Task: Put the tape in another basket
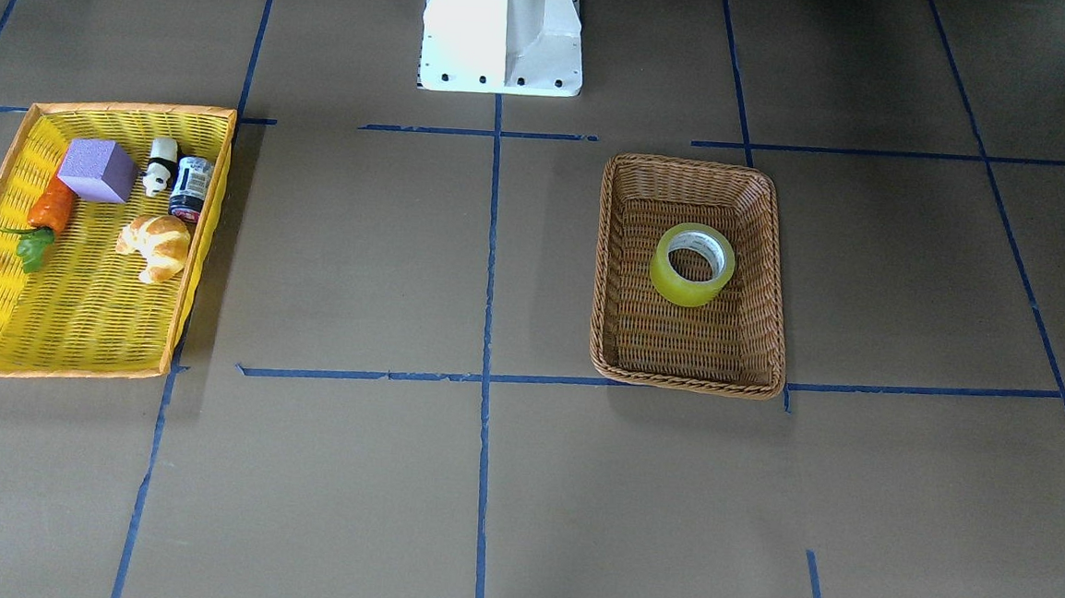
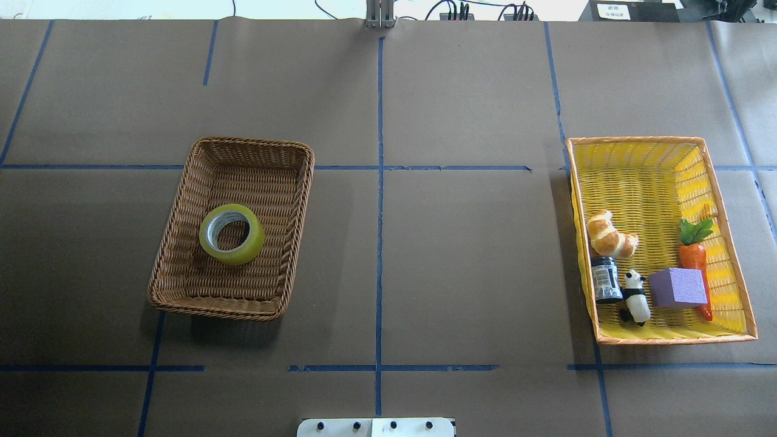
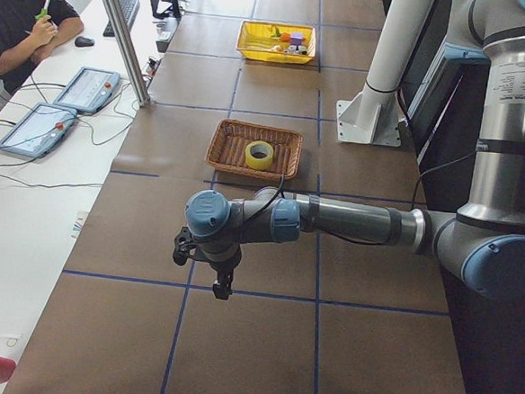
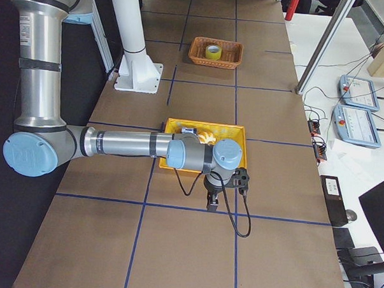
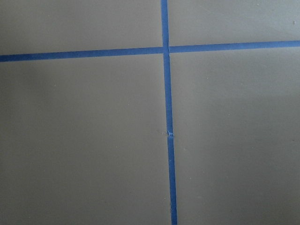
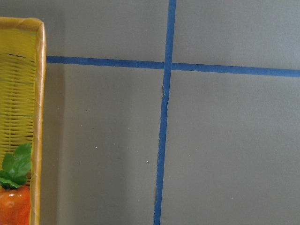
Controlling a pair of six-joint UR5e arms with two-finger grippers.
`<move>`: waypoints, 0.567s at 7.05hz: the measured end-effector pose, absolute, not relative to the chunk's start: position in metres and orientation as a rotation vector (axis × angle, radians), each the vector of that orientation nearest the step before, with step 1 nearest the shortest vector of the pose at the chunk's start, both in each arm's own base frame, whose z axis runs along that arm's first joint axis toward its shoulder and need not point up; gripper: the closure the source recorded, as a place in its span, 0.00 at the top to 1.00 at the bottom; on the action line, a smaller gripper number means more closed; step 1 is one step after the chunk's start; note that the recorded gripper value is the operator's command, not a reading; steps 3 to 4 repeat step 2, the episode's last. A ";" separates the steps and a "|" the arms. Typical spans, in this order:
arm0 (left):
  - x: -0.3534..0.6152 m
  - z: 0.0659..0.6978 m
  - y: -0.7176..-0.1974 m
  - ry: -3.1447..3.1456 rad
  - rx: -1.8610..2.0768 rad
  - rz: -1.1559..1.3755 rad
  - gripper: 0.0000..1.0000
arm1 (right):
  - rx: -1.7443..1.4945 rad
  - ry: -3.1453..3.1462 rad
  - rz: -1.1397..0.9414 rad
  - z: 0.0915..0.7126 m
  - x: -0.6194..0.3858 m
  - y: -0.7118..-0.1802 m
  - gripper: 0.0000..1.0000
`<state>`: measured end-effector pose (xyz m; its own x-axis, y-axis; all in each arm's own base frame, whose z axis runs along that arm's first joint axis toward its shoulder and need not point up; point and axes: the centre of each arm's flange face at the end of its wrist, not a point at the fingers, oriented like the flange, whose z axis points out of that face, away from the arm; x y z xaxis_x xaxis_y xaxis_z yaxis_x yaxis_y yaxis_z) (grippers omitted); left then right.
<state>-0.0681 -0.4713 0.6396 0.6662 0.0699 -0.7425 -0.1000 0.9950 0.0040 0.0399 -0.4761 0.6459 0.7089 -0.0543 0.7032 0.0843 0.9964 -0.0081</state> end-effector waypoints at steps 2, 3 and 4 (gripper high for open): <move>-0.068 0.637 -0.473 0.834 -0.035 0.098 1.00 | -0.045 -0.779 -0.076 0.648 0.040 -0.474 1.00; -0.068 0.637 -0.473 0.834 -0.035 0.098 1.00 | -0.045 -0.779 -0.076 0.648 0.040 -0.474 1.00; -0.068 0.637 -0.473 0.834 -0.035 0.098 1.00 | -0.045 -0.779 -0.076 0.648 0.040 -0.474 1.00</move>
